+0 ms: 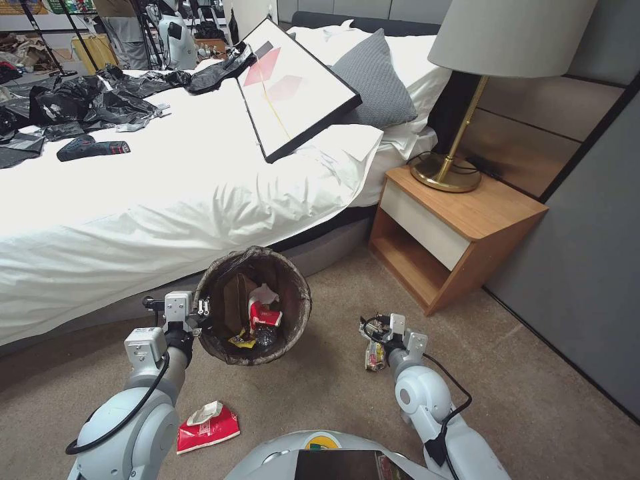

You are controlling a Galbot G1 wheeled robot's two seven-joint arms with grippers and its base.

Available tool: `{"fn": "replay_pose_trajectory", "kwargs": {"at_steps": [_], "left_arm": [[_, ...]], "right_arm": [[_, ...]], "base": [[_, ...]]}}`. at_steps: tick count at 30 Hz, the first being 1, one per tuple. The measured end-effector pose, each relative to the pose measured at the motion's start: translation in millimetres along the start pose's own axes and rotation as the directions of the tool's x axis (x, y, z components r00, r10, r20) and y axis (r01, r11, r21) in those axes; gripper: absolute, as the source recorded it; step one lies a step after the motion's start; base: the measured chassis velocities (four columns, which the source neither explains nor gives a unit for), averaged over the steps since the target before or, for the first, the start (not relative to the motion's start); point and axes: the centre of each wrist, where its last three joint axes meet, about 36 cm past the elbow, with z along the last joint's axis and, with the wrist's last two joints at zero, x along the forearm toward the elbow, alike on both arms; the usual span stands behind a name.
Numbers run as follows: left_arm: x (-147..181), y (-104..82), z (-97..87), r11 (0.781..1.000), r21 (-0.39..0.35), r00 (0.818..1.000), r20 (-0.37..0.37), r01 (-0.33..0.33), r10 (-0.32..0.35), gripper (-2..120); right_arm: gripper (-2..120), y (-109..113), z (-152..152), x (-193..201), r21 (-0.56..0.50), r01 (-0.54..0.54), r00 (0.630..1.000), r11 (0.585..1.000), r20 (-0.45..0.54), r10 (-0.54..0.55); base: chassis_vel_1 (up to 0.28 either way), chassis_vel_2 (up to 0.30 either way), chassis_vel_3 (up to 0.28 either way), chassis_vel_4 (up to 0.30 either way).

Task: Pick up the trash bin, then pick up the garbage from the floor and place it into the trash bin.

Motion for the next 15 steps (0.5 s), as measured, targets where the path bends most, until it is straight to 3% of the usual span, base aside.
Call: {"fn": "replay_pose_trajectory", "kwargs": {"at_steps": [15], "left_arm": [[-9, -0.9, 2.0, 1.0, 0.006, 1.0, 0.003, -0.009, 0.009, 5]], "right_arm": [[100, -3, 39, -31, 0.021, -0.044, 0.997, 0.999, -0.055, 0.045]], "base": [[0.0, 0.0, 0.0, 0.0]]}}
